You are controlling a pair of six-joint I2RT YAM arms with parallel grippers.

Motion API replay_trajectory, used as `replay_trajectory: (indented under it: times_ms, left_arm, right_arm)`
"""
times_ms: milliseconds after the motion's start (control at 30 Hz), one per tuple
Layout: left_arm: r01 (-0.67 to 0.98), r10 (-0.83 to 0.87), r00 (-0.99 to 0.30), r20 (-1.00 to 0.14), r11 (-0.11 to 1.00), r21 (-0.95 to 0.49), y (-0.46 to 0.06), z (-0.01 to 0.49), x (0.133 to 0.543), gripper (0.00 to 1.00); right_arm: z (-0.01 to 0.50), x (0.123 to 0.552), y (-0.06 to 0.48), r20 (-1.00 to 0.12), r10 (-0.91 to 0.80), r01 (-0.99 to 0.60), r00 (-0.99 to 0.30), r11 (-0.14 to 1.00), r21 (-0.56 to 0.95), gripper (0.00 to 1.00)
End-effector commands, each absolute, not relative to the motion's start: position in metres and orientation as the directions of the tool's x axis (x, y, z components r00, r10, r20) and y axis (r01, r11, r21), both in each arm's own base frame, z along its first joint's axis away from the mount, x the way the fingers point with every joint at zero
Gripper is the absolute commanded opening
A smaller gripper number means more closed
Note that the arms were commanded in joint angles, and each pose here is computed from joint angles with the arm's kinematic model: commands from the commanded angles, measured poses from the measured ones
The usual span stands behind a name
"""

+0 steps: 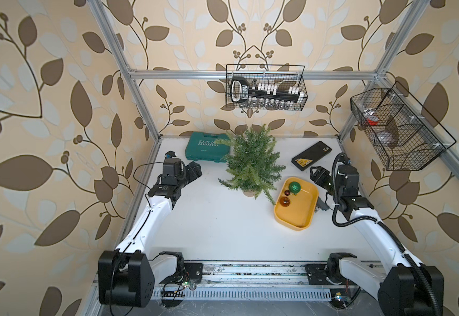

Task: Decorate the small christmas tree with ornaments
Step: Pick up an ornament from the container.

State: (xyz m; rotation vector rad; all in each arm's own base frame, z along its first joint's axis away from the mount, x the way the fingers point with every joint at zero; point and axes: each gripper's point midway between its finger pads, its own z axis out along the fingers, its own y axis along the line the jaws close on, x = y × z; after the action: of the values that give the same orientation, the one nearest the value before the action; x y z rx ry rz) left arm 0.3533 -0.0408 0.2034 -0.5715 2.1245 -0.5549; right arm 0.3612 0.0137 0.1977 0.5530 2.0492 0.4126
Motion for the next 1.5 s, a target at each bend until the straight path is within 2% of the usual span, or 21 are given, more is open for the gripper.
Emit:
replay_trajectory:
  times_ms: [0,67,167,300,467,867,1467]
  left_arm:
    - [-0.187,-0.568,-0.683,-0.459,0.743,-0.642,-0.077,0.181,0.307,0.69]
    - [-0.175,-0.539,-0.729,-0.422,0.743,-0.646,-0.092,0.167,0.286,0.63]
    - [-0.161,-0.498,-0.775,-0.389,0.751,-0.641,-0.110,0.150,0.257,0.60]
    - [-0.140,-0.468,-0.808,-0.358,0.743,-0.655,-0.131,0.138,0.238,0.68]
    - [-0.127,-0.406,-0.857,-0.318,0.764,-0.633,-0.148,0.117,0.224,0.70]
    - [-0.131,-0.397,-0.871,-0.291,0.757,-0.641,-0.151,0.106,0.214,0.71]
    - [-0.160,-0.402,-0.879,-0.255,0.754,-0.637,-0.151,0.091,0.211,0.71]
  right_arm:
    - [0.171,0.344,0.030,-0.616,0.480,0.249,-0.625,0.870,0.425,0.63]
    - [0.158,0.342,0.036,-0.600,0.446,0.250,-0.664,0.889,0.384,0.63]
    - [0.141,0.345,0.047,-0.572,0.401,0.236,-0.715,0.909,0.343,0.64]
    - [0.122,0.350,0.057,-0.557,0.340,0.238,-0.757,0.939,0.249,0.74]
    - [0.103,0.357,0.057,-0.526,0.297,0.250,-0.797,0.955,0.160,0.72]
    - [0.075,0.367,0.064,-0.474,0.214,0.218,-0.854,0.975,0.047,0.74]
    - [0.047,0.380,0.067,-0.445,0.208,0.223,-0.871,0.975,0.019,0.70]
